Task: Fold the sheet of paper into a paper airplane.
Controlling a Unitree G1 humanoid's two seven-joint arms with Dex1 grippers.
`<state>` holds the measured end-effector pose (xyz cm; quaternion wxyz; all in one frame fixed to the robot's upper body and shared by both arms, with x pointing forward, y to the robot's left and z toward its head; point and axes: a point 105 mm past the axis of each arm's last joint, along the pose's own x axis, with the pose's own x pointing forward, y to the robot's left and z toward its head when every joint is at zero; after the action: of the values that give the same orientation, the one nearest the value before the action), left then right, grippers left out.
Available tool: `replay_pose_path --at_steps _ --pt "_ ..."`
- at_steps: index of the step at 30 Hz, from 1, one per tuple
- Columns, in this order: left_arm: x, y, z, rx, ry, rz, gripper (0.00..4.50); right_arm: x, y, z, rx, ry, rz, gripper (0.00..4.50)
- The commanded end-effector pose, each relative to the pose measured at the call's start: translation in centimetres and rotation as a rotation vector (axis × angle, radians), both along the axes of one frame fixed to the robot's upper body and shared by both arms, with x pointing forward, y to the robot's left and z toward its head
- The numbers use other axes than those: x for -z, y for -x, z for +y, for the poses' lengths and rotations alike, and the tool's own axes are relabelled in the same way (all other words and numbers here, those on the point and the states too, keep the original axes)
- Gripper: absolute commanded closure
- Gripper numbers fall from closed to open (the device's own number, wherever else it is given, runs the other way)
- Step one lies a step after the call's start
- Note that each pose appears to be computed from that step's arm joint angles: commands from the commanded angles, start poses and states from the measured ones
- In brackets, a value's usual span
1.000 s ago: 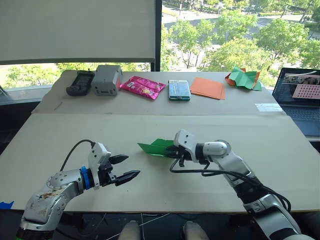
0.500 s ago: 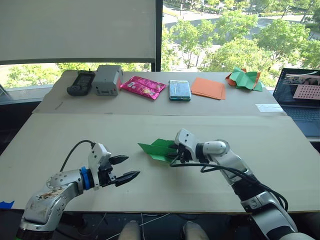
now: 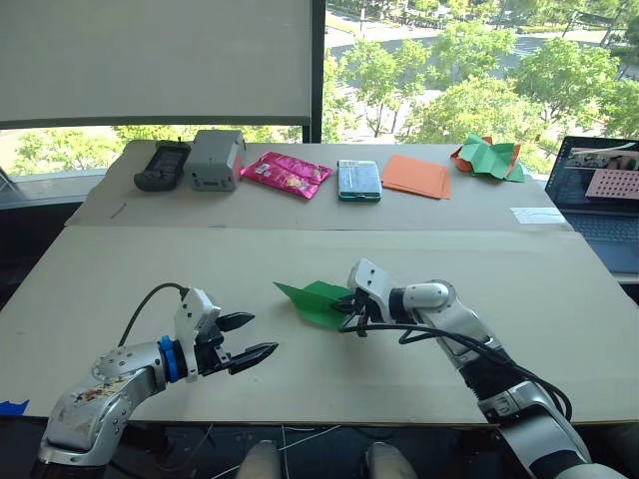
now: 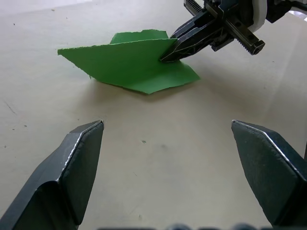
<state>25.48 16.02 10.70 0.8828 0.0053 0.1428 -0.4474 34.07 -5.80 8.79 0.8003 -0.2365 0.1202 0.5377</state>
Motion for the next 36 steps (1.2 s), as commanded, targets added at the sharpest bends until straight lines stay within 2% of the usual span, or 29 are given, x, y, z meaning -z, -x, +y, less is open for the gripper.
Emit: replay_pose_path --at_steps 1,3,7,9,10,11,13,16,19,29,33,36 --pt "-2.7 -0.2 -1.3 0.048 0.034 -0.085 0.0 -3.7 -0.2 0.3 0.035 -0.088 -0.071 4.48" --pt "-3.2 -0.4 -2.0 0.066 0.041 -0.099 0.0 -4.8 -0.4 -0.4 0.115 -0.138 -0.067 4.48" --pt "-3.8 -0.3 -2.9 0.101 0.051 -0.114 0.0 -6.3 -1.8 -3.7 0.404 -0.199 -0.086 4.48" --pt "-4.1 -0.2 -3.6 0.124 0.052 -0.124 0.0 -6.2 -2.9 -7.4 0.654 -0.168 -0.103 4.48" --pt "-4.2 -0.1 -3.7 0.131 0.053 -0.127 0.0 -6.1 -3.0 -8.5 0.731 -0.16 -0.102 4.48" --pt "-4.5 -0.1 -4.3 0.149 0.061 -0.136 0.0 -5.8 -3.3 -11.5 0.911 -0.156 -0.088 4.48" --pt "-4.8 -0.1 -5.2 0.175 0.072 -0.145 0.0 -5.1 -3.0 -15.5 1.143 -0.143 -0.062 4.48" --pt "-4.8 0.1 -6.1 0.201 0.08 -0.141 0.0 -4.0 -2.2 -19.2 1.324 -0.079 -0.048 4.48" --pt "-4.8 0.3 -6.5 0.216 0.082 -0.14 0.0 -3.4 -1.9 -20.6 1.38 -0.051 -0.034 4.48" --pt "-5.0 0.3 -6.7 0.226 0.074 -0.148 0.0 -1.7 -1.8 -19.9 1.319 -0.038 0.041 4.48" --pt "-5.0 0.5 -6.7 0.23 0.067 -0.15 0.0 -1.7 -1.8 -19.9 1.295 -0.039 0.029 3.25" --pt "-5.2 0.4 -6.6 0.226 0.061 -0.157 0.0 -3.2 -2.1 -20.1 1.295 -0.081 -0.023 2.16"
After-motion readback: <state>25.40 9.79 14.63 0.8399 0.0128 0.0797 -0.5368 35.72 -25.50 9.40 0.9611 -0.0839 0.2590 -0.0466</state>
